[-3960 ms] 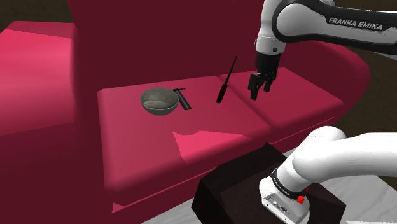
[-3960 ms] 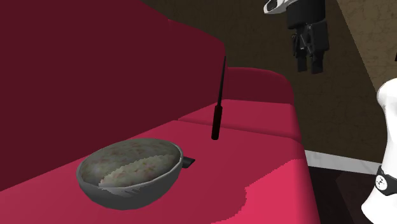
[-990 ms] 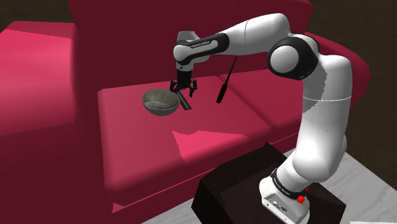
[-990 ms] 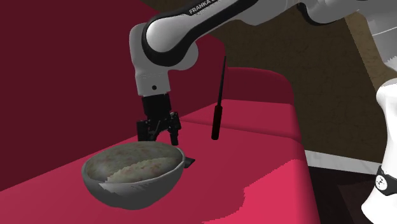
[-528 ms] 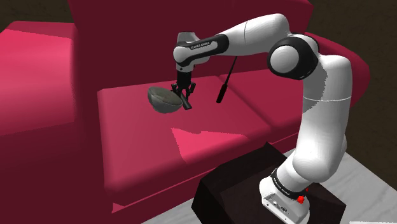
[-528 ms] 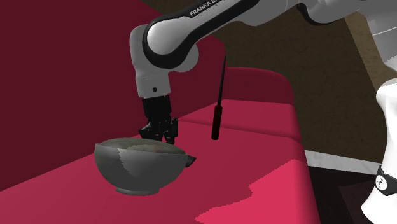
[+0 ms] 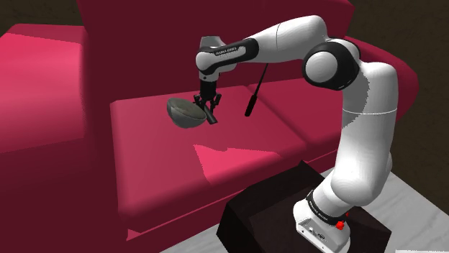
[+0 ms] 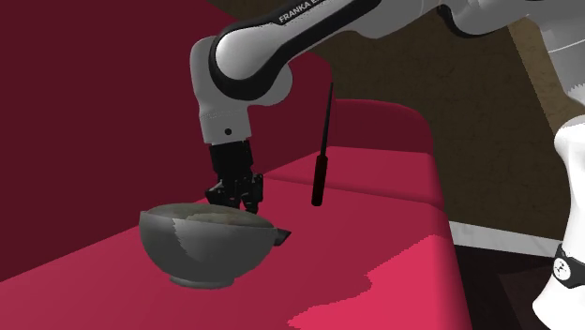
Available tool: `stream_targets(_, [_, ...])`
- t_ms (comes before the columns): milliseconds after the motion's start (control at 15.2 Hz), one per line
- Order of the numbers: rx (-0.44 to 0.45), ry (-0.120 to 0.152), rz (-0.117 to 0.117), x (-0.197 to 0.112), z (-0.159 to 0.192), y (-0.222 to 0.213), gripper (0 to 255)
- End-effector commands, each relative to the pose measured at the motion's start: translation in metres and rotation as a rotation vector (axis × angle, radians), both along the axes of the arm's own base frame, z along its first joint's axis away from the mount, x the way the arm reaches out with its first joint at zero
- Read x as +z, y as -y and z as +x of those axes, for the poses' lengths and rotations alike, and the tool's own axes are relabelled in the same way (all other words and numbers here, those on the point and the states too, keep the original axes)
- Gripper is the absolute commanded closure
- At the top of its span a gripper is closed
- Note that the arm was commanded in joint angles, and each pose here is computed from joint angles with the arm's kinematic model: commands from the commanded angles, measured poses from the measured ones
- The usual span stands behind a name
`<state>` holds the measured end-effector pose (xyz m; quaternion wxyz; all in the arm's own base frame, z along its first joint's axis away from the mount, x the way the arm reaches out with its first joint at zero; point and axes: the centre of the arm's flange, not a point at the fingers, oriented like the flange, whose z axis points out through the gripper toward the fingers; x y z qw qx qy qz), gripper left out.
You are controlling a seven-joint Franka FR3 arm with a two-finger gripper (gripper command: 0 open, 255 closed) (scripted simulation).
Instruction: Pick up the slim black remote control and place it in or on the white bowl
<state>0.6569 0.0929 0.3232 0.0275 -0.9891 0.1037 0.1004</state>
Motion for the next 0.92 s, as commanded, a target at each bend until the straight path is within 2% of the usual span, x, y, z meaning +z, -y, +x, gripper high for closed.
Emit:
stream_targets(0, [0.003, -0.013, 0.0, 0.004, -0.002, -0.004, 255])
stream_targets(858, [0.003, -0.013, 0.0, 0.073, -0.002, -0.004, 255])
